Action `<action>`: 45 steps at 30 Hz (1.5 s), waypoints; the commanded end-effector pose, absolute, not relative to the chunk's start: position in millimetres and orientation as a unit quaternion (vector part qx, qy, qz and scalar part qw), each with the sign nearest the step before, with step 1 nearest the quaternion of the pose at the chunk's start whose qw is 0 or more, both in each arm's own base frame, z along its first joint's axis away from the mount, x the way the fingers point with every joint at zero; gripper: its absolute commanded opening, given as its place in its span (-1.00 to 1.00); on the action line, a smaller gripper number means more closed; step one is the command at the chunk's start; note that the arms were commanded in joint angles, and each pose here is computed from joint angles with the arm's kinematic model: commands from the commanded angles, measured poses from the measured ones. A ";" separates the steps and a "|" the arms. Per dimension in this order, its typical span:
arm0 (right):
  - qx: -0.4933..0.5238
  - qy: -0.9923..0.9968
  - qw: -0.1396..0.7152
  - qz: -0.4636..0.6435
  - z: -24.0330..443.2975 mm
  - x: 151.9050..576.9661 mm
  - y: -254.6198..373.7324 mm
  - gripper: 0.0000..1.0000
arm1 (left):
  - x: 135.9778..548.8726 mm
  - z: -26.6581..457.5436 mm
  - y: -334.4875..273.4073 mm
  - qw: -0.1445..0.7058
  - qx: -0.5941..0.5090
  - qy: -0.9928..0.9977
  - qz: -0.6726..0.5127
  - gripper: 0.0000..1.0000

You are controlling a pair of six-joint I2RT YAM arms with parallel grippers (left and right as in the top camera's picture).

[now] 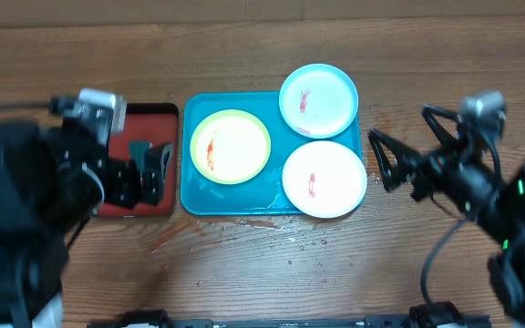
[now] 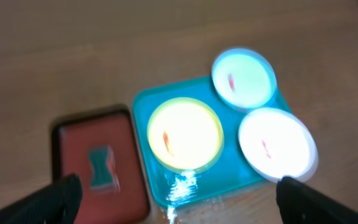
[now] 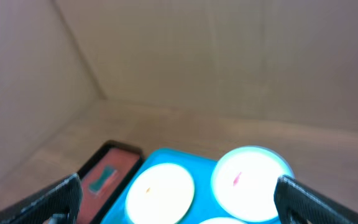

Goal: Clean dirty plates on tray and stack at the side

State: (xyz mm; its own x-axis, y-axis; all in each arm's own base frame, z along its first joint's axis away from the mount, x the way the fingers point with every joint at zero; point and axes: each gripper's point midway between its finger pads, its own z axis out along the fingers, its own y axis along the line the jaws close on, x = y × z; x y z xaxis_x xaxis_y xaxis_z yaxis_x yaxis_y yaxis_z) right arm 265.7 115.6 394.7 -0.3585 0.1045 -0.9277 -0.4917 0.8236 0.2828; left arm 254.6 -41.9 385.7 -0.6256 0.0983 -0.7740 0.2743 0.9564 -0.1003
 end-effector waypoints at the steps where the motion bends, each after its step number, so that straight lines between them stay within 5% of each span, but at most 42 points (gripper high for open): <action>1: -0.148 0.798 0.492 0.314 398.8 277.8 136.4 1.00 | 268.5 387.3 -52.2 0.364 0.121 0.913 -0.141 1.00; 7: -0.110 0.879 0.317 0.338 358.4 311.8 150.5 1.00 | 293.5 346.3 -63.8 0.212 0.047 0.952 -0.216 0.99; 15: -0.081 0.889 0.220 0.392 304.1 364.4 174.9 1.00 | 337.9 303.4 -48.5 0.166 0.009 0.969 -0.183 0.99; 21: -0.081 0.904 0.176 0.382 250.3 392.6 222.3 0.47 | 357.5 273.8 -43.8 0.130 0.001 0.976 -0.173 1.00; 32: 0.015 0.975 0.181 0.131 121.0 407.7 276.1 0.08 | 374.4 277.9 27.0 0.169 -0.121 0.978 0.014 1.00; 38: 0.034 0.988 0.122 0.092 50.8 403.0 278.0 -0.07 | 380.6 293.1 33.6 0.199 -0.138 0.970 0.027 1.00; 45: 0.039 0.988 0.116 0.097 22.2 410.2 285.9 -0.22 | 381.0 293.1 37.1 0.201 -0.140 0.969 0.037 0.95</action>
